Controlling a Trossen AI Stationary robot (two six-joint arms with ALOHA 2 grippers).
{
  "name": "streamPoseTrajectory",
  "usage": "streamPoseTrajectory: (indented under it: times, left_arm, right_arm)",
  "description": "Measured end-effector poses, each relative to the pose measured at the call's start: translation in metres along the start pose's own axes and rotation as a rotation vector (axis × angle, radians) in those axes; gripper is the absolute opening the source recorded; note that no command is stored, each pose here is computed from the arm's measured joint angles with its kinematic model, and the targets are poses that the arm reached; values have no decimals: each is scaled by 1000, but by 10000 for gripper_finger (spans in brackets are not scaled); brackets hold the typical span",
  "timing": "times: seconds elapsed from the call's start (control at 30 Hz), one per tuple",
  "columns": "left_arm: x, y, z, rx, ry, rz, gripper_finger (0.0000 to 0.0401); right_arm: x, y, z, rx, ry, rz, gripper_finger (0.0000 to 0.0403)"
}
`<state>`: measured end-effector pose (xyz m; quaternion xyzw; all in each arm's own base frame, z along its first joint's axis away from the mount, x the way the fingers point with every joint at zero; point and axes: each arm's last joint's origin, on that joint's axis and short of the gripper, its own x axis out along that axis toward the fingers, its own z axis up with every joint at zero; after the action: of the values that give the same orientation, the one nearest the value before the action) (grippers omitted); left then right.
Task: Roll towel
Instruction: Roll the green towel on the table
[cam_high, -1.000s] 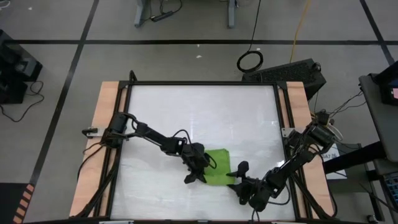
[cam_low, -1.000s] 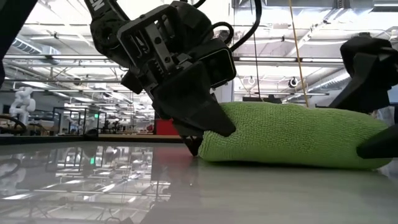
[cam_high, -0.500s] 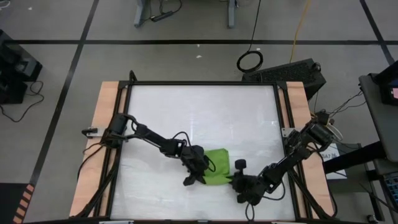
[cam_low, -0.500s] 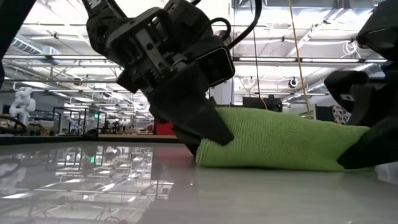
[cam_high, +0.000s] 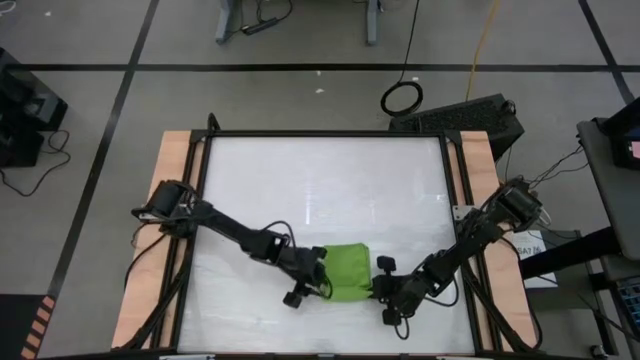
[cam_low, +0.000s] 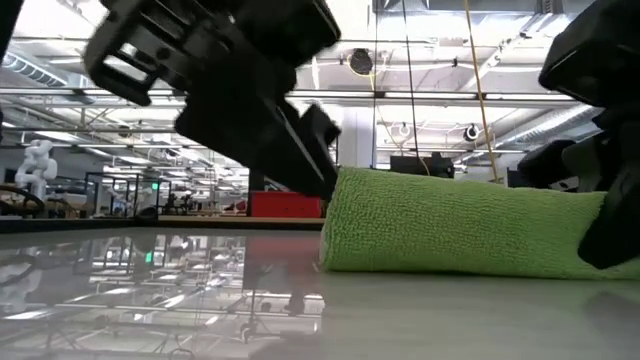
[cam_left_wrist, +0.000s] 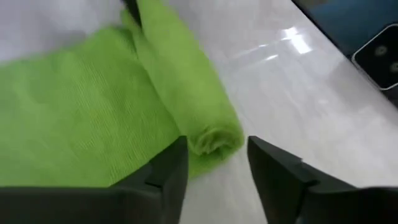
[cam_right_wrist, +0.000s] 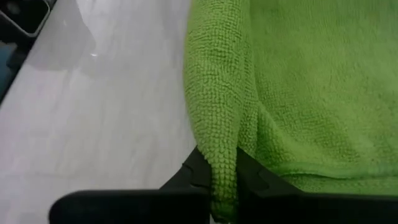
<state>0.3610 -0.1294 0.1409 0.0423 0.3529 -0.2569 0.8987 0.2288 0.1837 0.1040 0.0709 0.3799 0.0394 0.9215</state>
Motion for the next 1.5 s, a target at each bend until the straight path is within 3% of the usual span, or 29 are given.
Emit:
streamPoseTrajectory:
  times: [0.23,0.53,0.83,1.1,1.27,1.5]
  left_arm:
    - [4,-43,5,292,9,236,227]
    - [9,-74,8,484,-28,392,233]
    - [25,-59,-8,478,54,397,234]
    - [34,-53,-19,421,102,320,230]
    - [33,-47,-20,304,103,383,185]
    - [32,-27,-22,189,110,326,40]
  right_arm:
    - [3,-12,5,119,5,43,10]
    - [6,-18,13,174,-19,97,10]
    - [6,-19,16,186,-38,117,11]
    - [7,-19,18,192,-58,117,11]
    - [7,-19,20,198,-79,115,12]
    - [7,-19,21,184,-84,112,46]
